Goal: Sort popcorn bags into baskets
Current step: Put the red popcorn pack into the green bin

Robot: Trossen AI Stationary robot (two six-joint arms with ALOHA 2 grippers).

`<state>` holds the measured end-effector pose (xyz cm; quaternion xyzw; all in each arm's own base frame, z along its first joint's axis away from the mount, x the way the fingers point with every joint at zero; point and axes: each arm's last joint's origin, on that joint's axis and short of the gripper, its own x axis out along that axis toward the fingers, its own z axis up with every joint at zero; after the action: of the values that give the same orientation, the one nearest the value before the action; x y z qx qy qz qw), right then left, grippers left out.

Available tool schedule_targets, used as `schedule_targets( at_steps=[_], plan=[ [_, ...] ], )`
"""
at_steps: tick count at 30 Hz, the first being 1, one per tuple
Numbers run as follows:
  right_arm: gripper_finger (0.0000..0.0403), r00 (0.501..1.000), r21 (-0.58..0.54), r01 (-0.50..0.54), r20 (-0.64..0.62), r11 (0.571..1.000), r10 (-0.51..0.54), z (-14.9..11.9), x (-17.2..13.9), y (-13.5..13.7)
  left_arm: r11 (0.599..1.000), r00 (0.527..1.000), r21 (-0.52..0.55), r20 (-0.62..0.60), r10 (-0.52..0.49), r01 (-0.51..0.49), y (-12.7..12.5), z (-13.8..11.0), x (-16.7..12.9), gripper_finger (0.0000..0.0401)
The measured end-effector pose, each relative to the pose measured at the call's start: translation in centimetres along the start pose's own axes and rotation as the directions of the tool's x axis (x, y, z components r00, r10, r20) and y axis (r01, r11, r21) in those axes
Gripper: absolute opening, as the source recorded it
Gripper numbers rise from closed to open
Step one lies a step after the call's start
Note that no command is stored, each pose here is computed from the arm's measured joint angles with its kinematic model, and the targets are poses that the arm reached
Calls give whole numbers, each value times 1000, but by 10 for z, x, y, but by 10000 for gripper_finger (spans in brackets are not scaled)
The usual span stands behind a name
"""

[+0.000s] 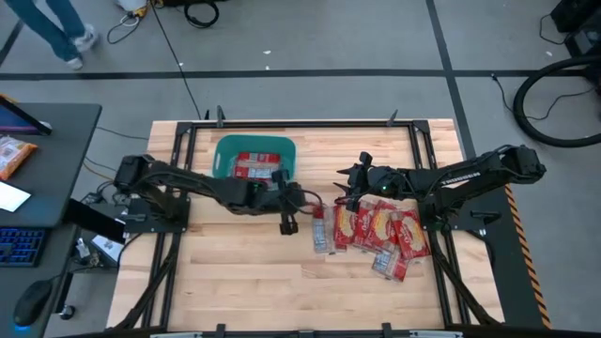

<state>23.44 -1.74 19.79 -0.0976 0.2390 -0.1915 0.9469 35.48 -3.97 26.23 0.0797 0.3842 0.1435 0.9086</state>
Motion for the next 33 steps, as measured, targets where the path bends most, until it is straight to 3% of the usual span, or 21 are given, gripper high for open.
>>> schedule_targets(
  at_steps=[9, 18, 27, 33],
  plan=[
    [183, 1000, 0, 0, 1, 1000, 0, 0, 0, 0, 998, 999, -56, 8, -36, 37, 3, 1, -29, 1],
    [183, 1000, 1, 1, 2, 1000, -1, 0, 0, 0, 988, 997, -147, 73, -40, 50, 10, 1, -78, 1],
    [183, 1000, 10, 1, 9, 1000, -1, 1, 0, 0, 977, 971, -213, 233, 50, 1, 31, 3, -135, 1],
    [183, 1000, 10, 2, 11, 1000, -2, 1, 0, 0, 963, 955, -216, 214, 205, -159, 47, -4, -149, 1]
  ],
)
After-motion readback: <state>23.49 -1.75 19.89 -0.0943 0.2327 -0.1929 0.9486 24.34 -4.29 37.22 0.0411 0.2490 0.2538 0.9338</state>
